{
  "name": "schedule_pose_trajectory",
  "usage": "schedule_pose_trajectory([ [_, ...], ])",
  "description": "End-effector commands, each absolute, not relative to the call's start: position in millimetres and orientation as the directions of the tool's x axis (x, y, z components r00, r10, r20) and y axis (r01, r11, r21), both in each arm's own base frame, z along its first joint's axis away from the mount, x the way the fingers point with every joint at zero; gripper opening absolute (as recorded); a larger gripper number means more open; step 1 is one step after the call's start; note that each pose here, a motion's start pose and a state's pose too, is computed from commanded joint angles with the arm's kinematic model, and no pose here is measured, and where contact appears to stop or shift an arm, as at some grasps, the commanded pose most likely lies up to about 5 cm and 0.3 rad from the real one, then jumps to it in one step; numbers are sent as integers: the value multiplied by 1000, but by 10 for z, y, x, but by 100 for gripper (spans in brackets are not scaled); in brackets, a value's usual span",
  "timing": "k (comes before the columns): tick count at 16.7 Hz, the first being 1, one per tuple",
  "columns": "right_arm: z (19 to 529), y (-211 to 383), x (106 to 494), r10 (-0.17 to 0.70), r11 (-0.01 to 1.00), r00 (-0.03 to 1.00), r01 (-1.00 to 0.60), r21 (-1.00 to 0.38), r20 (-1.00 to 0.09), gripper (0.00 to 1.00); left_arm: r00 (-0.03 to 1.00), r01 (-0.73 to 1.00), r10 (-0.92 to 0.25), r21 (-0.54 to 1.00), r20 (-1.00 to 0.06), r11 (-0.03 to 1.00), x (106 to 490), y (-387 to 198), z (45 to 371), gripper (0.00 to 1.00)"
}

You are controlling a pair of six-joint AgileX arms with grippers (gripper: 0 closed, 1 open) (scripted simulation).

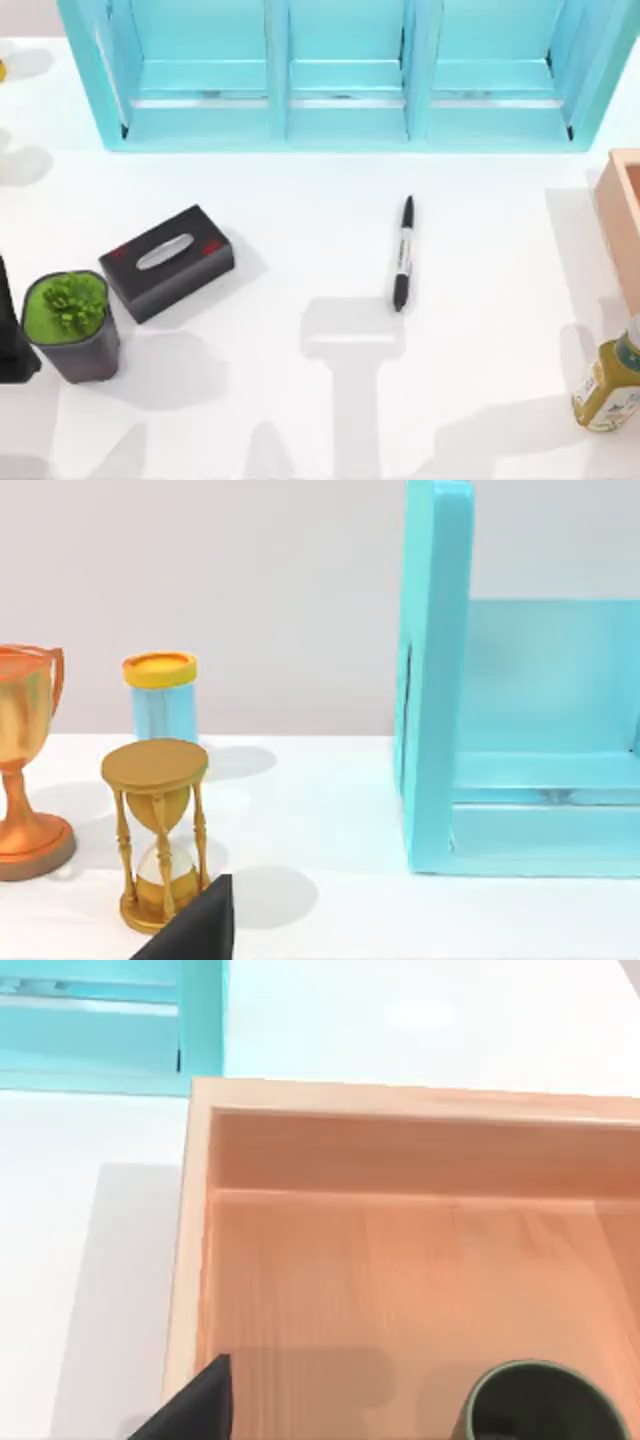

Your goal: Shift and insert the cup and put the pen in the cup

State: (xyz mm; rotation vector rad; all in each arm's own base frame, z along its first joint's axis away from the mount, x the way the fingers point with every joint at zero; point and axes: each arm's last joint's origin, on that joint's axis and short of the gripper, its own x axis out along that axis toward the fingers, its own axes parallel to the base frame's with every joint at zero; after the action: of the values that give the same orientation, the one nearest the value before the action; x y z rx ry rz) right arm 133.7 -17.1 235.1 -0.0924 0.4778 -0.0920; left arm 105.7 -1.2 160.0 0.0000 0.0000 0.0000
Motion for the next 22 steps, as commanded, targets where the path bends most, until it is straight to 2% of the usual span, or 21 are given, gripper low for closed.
schedule_pose_trajectory([
  [4, 2627, -322, 1758, -132, 990, 712, 58, -130, -689, 100, 1000, 0, 0, 0, 0, 1000, 1057, -12, 1600, 100],
  [11, 2717, -735, 2547, -102, 995, 343, 27, -99, -934, 100, 1000, 0, 0, 0, 0, 1000, 1057, -12, 1600, 100],
  [14, 2609, -967, 2905, -57, 998, 171, 15, -55, -984, 100, 1000, 0, 0, 0, 0, 1000, 1057, -12, 1600, 100],
  [17, 2527, -1155, 3104, -17, 1000, 50, 11, -16, -999, 100, 1000, 0, 0, 0, 0, 1000, 1057, -12, 1600, 100],
  [22, 2495, -1246, 3175, 2, 1000, -1, 12, 2, -1000, 100, 1000, 0, 0, 0, 0, 1000, 1057, -12, 1600, 100],
])
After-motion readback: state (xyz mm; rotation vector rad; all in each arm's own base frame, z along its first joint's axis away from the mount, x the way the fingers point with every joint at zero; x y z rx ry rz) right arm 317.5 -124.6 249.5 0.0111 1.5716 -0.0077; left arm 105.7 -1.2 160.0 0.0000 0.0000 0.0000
